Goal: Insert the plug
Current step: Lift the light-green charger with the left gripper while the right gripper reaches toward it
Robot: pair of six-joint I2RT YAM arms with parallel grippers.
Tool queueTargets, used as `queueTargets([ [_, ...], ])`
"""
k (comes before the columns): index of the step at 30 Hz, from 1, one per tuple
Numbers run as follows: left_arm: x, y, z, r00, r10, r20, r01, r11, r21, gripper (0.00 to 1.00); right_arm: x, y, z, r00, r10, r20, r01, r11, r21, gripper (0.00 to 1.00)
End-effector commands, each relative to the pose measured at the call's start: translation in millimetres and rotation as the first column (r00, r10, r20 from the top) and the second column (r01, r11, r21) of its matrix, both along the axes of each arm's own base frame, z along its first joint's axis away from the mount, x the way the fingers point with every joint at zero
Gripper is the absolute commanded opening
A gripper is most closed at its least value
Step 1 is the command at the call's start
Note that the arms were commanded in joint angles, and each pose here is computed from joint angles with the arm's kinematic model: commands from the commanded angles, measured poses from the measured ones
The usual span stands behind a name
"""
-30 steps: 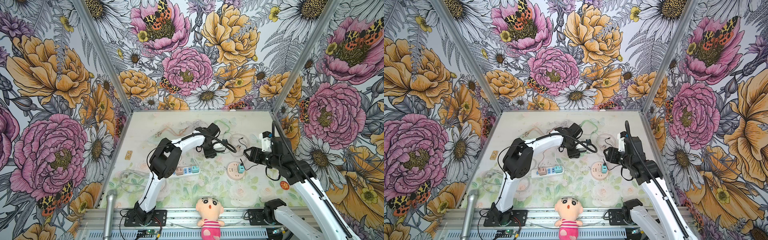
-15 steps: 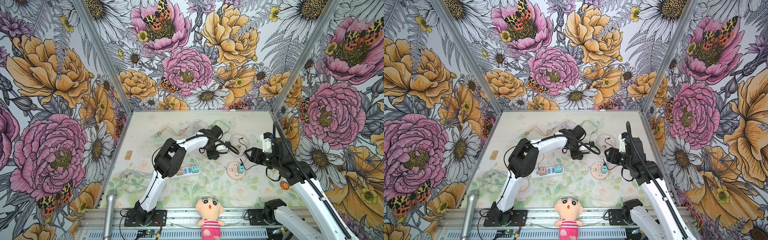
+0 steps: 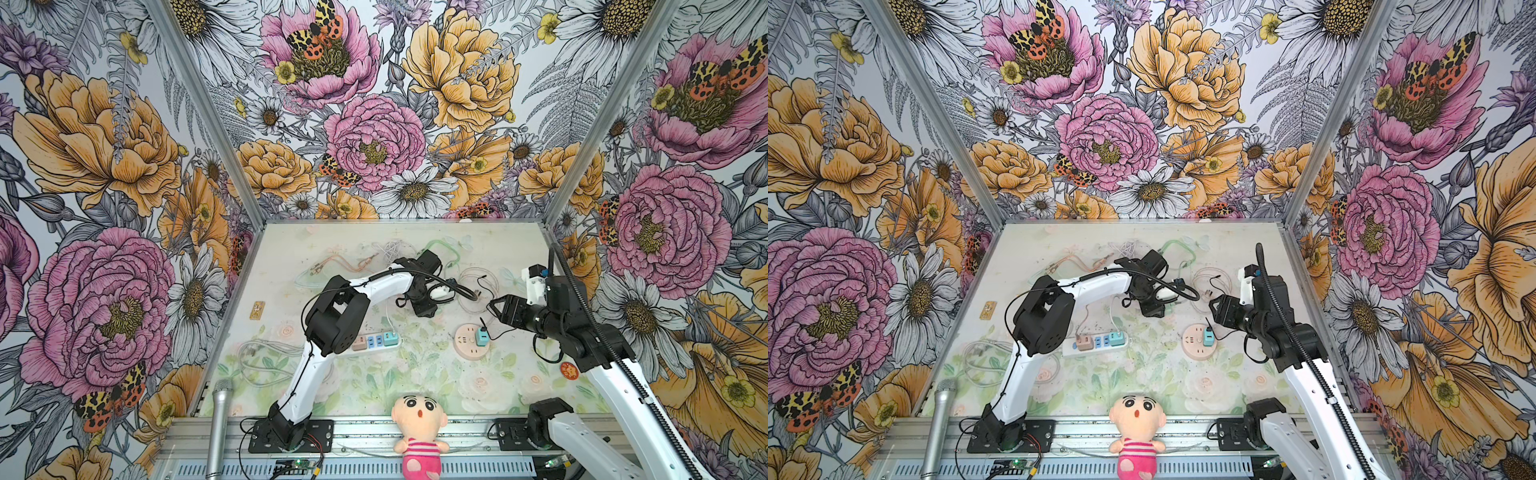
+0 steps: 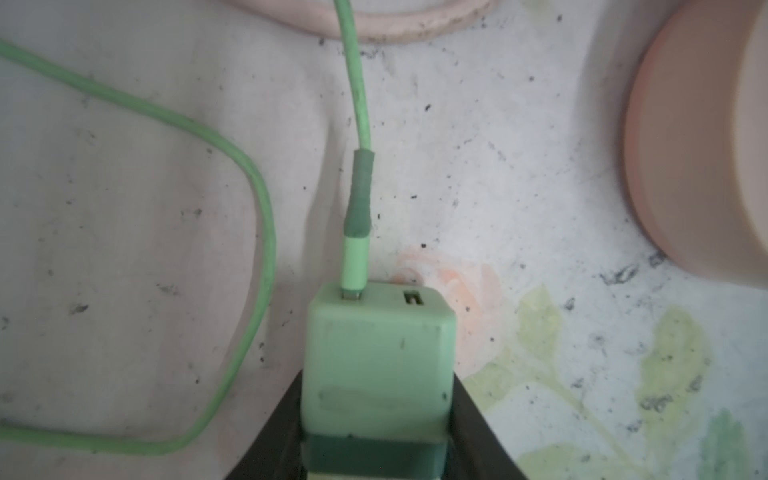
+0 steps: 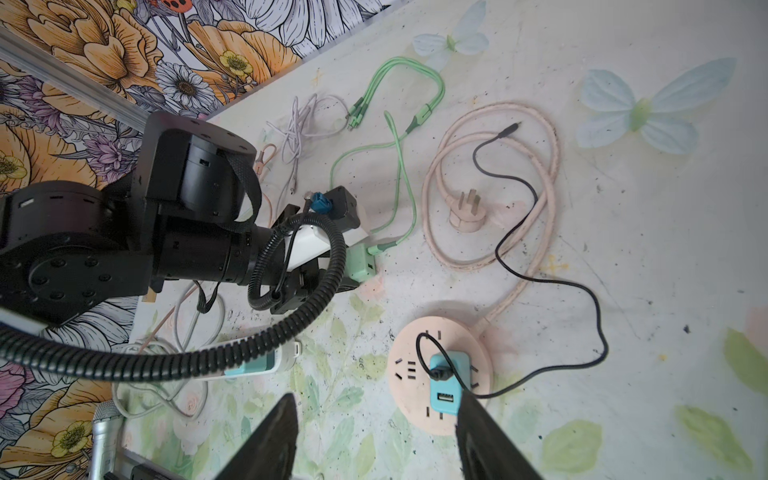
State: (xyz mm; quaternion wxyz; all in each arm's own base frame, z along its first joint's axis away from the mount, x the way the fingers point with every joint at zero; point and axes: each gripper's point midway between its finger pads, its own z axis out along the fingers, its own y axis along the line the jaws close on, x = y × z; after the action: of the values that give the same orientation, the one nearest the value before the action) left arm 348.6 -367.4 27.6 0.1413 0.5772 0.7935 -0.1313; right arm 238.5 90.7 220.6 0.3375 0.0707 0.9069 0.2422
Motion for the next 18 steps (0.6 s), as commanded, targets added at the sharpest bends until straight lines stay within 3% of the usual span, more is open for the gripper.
queueTargets([
  [1,6.3,4.6,41.6,0.996,0.091,-0.019,-0.093,0.987,-0.128,0.15,4.4,5.8,14.9,0.999,0.026,0.029,-0.027,0.999,0.031,0.62],
  [8,0.5,-2.8,98.1,0.993,0.112,0.047,-0.093,0.950,-0.299,0.14,11.9,21.0,20.4,0.995,0.099,0.031,-0.101,0.991,0.082,0.62],
  [13,-6.4,-14.8,124.4,0.992,0.127,0.019,-0.106,0.895,-0.433,0.14,15.3,42.9,28.0,0.983,0.178,0.054,-0.185,0.963,0.195,0.62],
  [18,-18.6,-25.8,140.9,0.995,0.096,0.018,-0.074,0.865,-0.496,0.14,21.9,52.1,25.8,0.978,0.203,0.052,-0.209,0.946,0.247,0.61],
])
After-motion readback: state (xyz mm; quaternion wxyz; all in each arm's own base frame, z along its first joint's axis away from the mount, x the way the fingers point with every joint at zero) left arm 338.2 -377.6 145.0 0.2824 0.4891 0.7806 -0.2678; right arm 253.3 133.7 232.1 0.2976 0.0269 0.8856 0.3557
